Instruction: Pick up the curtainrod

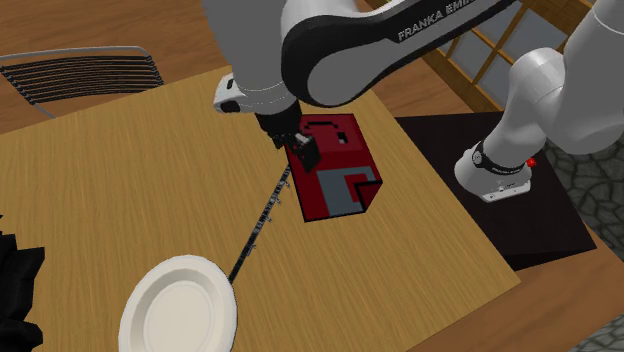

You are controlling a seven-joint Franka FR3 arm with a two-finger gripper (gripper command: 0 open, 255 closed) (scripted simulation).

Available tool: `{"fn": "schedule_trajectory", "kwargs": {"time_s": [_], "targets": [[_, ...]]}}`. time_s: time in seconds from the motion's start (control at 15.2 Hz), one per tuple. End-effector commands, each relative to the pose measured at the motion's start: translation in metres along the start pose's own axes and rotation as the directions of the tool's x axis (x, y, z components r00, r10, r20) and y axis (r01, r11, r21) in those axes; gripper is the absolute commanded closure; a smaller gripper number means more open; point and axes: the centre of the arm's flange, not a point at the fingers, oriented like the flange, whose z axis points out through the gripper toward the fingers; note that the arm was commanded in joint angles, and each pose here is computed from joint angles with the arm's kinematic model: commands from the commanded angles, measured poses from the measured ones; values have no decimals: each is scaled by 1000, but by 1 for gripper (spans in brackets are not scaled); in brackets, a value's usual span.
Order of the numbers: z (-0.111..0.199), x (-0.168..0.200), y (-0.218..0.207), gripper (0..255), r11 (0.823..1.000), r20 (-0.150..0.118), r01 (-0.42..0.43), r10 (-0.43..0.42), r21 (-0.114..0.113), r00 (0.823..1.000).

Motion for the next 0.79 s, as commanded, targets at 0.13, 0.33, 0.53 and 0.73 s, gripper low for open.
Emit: {"fn": "schedule_trajectory", "kwargs": {"time_s": [0.13,0.33,0.53,0.73], "targets": [[23,55,-1,0,990,19,143,-143,-1,989],[40,93,-4,0,969,33,247,-247,0,969],[57,130,-12,0,938,47,347,-347,3,937],[70,146,-16,0,921,53,390,-390,4,920]]}}
